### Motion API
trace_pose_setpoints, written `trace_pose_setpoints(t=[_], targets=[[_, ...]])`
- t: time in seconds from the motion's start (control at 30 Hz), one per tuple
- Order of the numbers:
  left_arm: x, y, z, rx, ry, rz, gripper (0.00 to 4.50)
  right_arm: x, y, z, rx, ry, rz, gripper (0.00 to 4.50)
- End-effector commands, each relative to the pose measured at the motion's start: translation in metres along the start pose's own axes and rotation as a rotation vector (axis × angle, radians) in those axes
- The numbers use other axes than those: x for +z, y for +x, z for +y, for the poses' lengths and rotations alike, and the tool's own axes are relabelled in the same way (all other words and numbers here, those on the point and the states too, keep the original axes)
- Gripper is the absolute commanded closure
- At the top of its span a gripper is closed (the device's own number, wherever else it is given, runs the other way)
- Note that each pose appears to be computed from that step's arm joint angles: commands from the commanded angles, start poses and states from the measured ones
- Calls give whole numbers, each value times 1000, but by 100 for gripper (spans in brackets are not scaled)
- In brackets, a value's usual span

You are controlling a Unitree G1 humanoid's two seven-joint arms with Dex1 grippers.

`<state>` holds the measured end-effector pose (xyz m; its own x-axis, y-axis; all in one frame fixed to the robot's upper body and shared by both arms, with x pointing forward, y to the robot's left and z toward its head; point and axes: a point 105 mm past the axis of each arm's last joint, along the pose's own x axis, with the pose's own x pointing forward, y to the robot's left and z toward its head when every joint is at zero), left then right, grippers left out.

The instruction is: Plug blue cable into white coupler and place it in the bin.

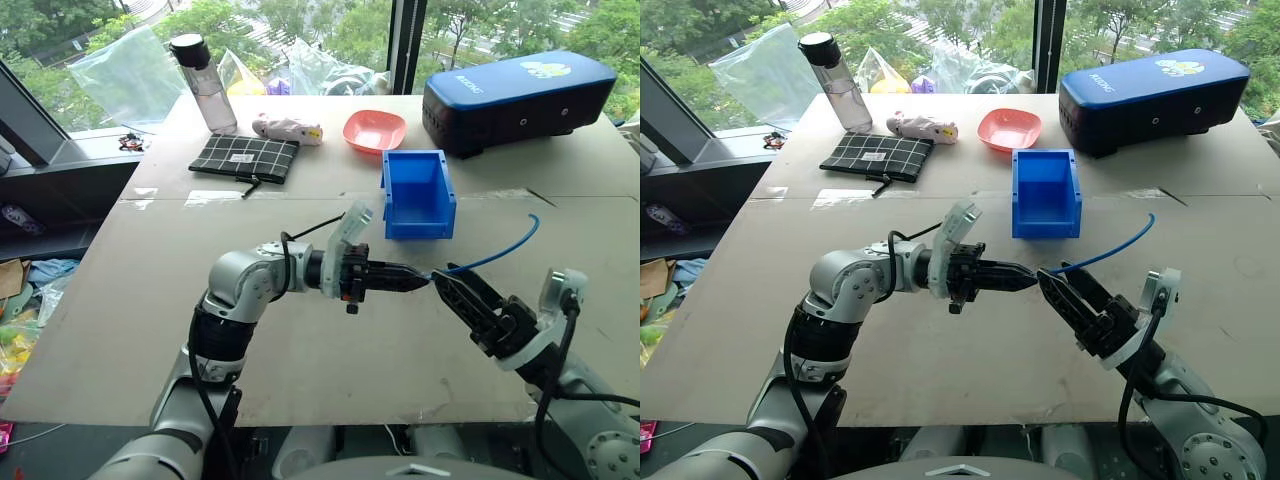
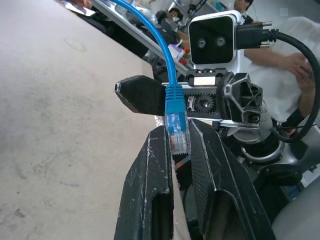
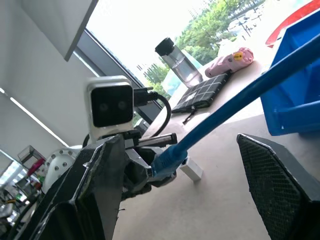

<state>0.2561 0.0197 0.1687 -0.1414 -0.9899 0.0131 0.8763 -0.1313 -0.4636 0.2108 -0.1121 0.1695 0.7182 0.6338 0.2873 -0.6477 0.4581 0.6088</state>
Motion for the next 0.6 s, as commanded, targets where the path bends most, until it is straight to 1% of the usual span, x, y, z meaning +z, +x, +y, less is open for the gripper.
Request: trace_pose_setpoints(t=[0.03,0.07,0.13,0.2,0.23,0.27,0.43,0.5,0.6], targets=[[9,3,-15,-49,22,-25,450,7,7,14,55,23,-21,142],[10,3,-16,-50,18,-32,450,8,8,16,65,31,-21,164],[12,3,-17,-49,14,-45,450,8,8,19,85,38,-6,255],[14,3,-17,-47,11,-52,450,7,8,20,96,45,7,356],[15,3,-18,-47,10,-58,450,7,8,20,100,47,12,390],[15,4,-18,-47,10,-62,450,7,7,20,101,49,15,441],[19,4,-15,-13,37,-82,450,7,6,20,107,53,17,447],[21,1,-17,-18,26,-102,355,8,7,20,109,52,12,450],[28,-14,-14,85,82,-132,213,11,5,20,108,47,-4,450]])
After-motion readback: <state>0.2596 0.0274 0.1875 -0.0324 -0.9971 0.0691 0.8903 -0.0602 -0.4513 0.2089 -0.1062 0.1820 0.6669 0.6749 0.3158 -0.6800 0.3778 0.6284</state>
